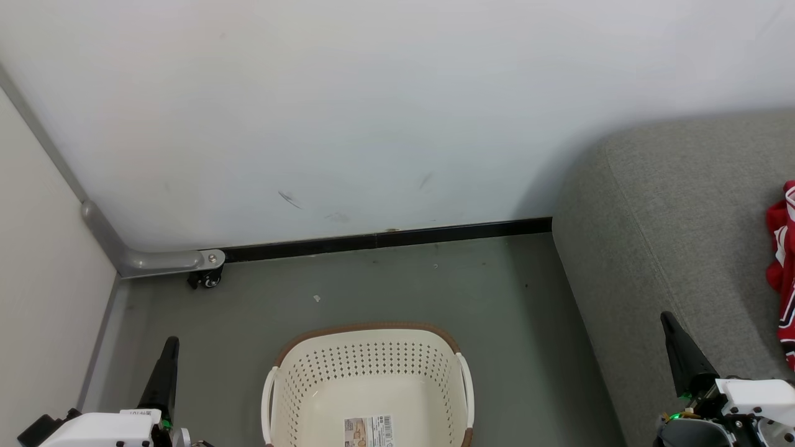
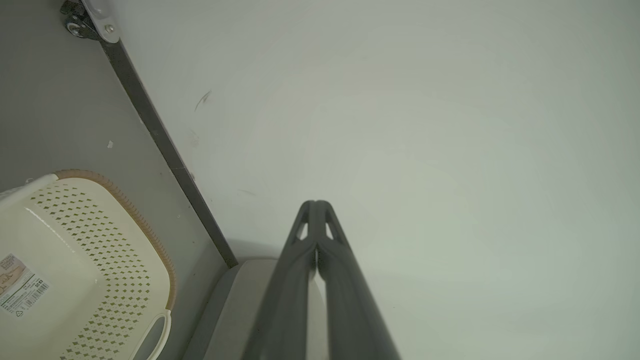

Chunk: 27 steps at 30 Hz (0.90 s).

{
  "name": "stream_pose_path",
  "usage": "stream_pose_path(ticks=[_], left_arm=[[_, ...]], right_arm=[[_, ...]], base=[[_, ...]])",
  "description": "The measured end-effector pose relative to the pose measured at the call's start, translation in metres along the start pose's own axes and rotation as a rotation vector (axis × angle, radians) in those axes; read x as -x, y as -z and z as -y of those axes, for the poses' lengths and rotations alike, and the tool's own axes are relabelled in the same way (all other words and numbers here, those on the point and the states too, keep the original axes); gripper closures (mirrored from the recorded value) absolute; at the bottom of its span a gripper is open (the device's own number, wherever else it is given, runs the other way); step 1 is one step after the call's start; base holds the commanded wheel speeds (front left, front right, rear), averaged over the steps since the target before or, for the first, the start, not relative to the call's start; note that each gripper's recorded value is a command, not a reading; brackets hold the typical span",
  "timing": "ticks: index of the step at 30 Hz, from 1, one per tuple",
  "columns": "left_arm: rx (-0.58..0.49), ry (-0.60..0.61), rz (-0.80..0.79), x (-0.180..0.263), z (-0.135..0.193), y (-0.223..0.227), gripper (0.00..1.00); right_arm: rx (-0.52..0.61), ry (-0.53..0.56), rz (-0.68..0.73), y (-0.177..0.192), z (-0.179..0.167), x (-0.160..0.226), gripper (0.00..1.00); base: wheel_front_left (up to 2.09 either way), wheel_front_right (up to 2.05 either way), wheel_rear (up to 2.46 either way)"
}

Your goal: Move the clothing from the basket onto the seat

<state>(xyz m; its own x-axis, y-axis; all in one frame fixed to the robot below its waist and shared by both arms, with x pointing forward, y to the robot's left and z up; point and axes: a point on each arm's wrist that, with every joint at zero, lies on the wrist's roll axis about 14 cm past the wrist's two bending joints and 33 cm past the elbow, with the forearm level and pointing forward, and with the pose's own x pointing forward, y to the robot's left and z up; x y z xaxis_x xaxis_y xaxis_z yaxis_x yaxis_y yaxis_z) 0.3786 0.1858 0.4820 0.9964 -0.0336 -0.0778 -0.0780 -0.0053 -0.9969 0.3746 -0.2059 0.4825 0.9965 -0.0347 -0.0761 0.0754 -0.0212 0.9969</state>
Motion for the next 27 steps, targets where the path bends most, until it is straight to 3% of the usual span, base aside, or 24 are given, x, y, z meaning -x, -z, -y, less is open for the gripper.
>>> stream_pose_path(ticks=[27], left_arm=[[0.0,0.001,0.0,0.0,0.0002,0.0002,1.0]], right_arm=[[-0.003,0.0,0.002,0.0001,0.0002,0.0001,1.0]], base=[[0.0,0.0,0.0]])
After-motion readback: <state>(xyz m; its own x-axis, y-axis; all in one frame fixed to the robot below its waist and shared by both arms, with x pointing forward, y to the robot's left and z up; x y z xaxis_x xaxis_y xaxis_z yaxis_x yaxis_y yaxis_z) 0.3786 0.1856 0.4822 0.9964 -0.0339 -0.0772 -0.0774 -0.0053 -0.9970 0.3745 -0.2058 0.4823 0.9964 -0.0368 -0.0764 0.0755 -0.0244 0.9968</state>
